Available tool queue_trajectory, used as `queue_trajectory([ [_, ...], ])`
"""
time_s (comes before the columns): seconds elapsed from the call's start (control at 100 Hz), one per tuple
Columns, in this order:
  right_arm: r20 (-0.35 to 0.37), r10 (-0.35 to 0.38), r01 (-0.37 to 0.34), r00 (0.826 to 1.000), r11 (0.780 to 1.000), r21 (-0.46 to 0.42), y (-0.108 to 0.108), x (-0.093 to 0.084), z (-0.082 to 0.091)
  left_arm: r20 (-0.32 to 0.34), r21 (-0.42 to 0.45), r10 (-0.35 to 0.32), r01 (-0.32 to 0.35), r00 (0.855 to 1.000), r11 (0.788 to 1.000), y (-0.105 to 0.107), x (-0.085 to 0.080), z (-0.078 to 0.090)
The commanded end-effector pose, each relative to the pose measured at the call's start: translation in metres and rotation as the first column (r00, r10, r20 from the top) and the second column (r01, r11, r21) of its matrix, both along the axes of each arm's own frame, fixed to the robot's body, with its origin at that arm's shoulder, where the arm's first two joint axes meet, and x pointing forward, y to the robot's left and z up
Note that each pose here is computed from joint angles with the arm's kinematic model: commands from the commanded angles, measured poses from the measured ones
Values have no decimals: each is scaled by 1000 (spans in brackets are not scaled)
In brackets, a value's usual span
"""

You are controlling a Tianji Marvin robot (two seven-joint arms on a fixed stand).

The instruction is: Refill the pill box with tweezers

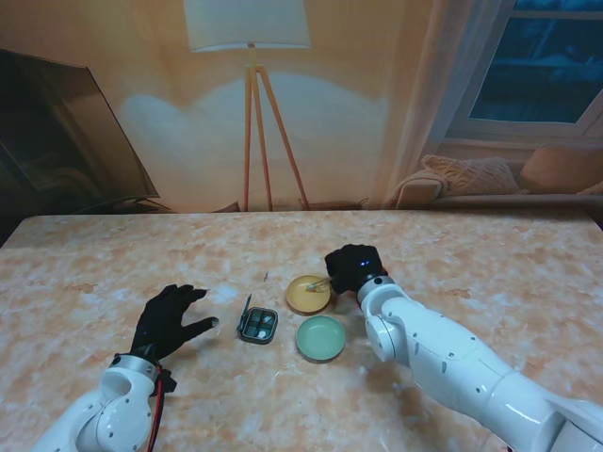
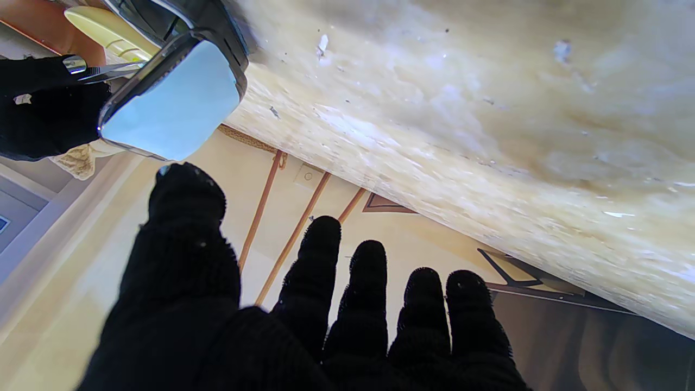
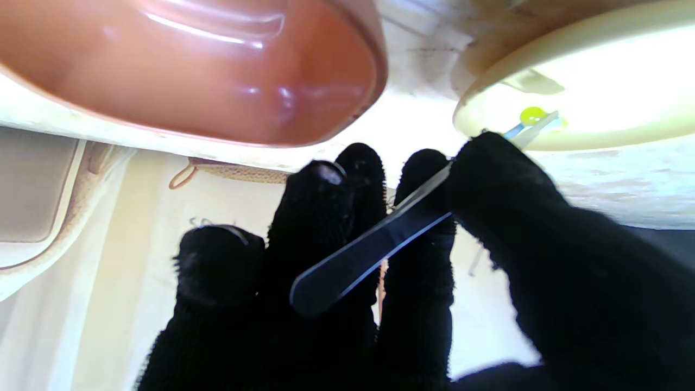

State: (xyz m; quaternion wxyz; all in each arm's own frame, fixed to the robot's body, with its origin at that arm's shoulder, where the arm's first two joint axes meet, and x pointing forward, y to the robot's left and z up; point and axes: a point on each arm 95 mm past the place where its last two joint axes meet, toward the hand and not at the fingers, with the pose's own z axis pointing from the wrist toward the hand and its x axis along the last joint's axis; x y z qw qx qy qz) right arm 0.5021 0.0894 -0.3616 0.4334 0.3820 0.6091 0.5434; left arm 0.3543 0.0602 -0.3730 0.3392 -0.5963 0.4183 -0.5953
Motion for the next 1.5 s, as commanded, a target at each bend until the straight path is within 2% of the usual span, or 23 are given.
queue_trajectory([
  [0.0, -15, 10, -10, 1000, 1000, -3, 1, -4, -2, -16, -2, -6, 6, 1000, 1000, -2, -2, -2],
  [0.33, 13, 48, -48, 999, 999, 7, 1, -12, 15, -16, 4, -6, 6, 1000, 1000, -2, -3, -1],
  [0.53, 32, 94, -95, 995, 995, 34, 11, -24, 27, -14, 7, -11, 11, 1000, 1000, -1, -2, -1],
  [0.7, 35, 142, -144, 989, 987, 74, 24, -37, 30, -12, 8, -14, 14, 1000, 1000, -2, -2, 0],
  [0.89, 23, 181, -182, 983, 977, 109, 39, -50, 25, -11, 13, -15, 15, 1000, 1000, -1, -3, 1],
  [1.2, -7, 201, -196, 980, 963, 187, 59, -66, 8, -10, 17, -15, 15, 1000, 1000, -1, -4, 2],
  [1.49, -45, 177, -164, 983, 965, 206, 64, -66, -7, -7, 16, -11, 11, 1000, 1000, 0, -6, 3],
])
